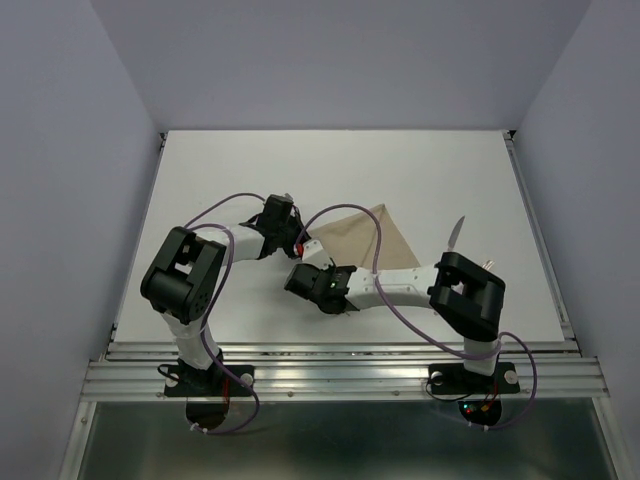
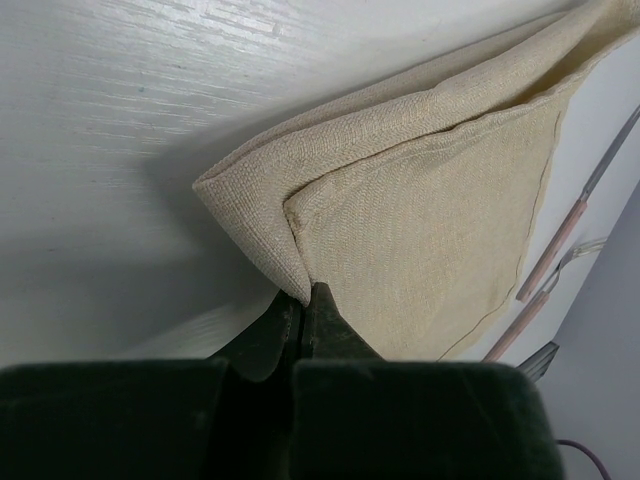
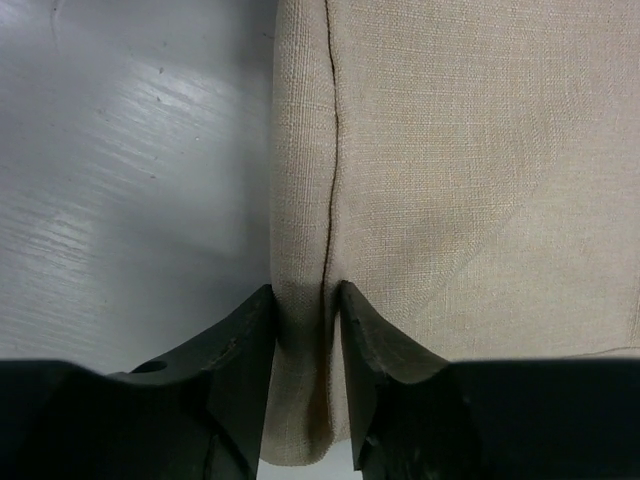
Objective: Fold the napkin into a case and place the utensils inside
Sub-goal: Pick up the upper triangle-folded napkin from the center of the board, then turn over the upper triangle folded napkin at the center of the board.
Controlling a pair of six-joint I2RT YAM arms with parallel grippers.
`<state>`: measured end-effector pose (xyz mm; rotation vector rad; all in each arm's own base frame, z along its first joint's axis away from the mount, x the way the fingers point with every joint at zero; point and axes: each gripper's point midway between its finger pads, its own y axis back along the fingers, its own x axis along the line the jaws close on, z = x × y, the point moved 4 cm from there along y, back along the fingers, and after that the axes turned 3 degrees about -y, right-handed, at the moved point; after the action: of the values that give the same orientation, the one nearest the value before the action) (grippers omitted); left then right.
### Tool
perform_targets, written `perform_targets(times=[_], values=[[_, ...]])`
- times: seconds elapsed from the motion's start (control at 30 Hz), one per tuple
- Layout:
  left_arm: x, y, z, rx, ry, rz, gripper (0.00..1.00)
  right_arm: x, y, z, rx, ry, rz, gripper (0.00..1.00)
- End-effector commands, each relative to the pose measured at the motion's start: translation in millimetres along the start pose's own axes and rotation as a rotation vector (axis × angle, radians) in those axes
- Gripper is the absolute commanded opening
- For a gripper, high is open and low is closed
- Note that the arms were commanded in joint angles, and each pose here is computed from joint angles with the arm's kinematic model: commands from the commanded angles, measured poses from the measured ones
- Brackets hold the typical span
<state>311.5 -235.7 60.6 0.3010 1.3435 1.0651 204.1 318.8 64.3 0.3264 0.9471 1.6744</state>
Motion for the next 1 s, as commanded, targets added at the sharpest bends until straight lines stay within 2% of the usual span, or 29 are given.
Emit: perform_targets(times=[0.0, 0.1, 0.13, 0.17, 0.23, 0.37, 0.4, 0.53, 0.57, 0.63, 0.67, 0.73, 0.87, 0.93, 0.97], values=[[-9, 11, -1, -0.016, -0.017, -0.031, 0.00, 1, 3, 11, -0.039, -0.040, -0.046, 0.30], [-10, 13, 0, -0.019, -0.019, -0.032, 0.00, 1, 5, 13, -0.048, -0.048, -0.049, 0.18], [-9, 14, -1, -0.019, -0.026, -0.025, 0.00, 0, 6, 16, -0.055, -0.054, -0.048, 0.07], [-10, 15, 5, -0.042, -0.035, -0.007, 0.00, 1, 7, 18, -0.060, -0.061, -0.042, 0.02], [-9, 22, 10, -0.054, -0.049, 0.027, 0.00, 6, 11, 24, -0.071, -0.067, -0.007, 0.01], [-20, 49, 46, -0.159, -0.099, 0.023, 0.00, 22, 20, 53, -0.119, -0.088, 0.071, 0.01], [-14, 56, 47, -0.152, -0.097, 0.053, 0.00, 27, 23, 59, -0.123, -0.097, 0.097, 0.01], [-6, 93, 87, -0.247, -0.115, 0.105, 0.00, 49, 36, 88, -0.154, -0.139, 0.215, 0.01], [-12, 107, 103, -0.288, -0.127, 0.105, 0.00, 55, 39, 94, -0.161, -0.143, 0.243, 0.01], [2, 135, 122, -0.335, -0.135, 0.177, 0.00, 74, 49, 114, -0.179, -0.169, 0.344, 0.01], [4, 160, 144, -0.416, -0.123, 0.198, 0.00, 81, 54, 123, -0.190, -0.179, 0.383, 0.01], [9, 193, 161, -0.484, -0.124, 0.257, 0.00, 104, 68, 141, -0.207, -0.180, 0.493, 0.01], [23, 271, 191, -0.696, -0.100, 0.438, 0.00, 142, 86, 170, -0.254, -0.160, 0.633, 0.01], [30, 307, 193, -0.774, -0.076, 0.505, 0.00, 169, 98, 167, -0.246, -0.120, 0.720, 0.01], [26, 332, 196, -0.846, -0.083, 0.543, 0.00, 177, 114, 181, -0.281, -0.118, 0.770, 0.01]])
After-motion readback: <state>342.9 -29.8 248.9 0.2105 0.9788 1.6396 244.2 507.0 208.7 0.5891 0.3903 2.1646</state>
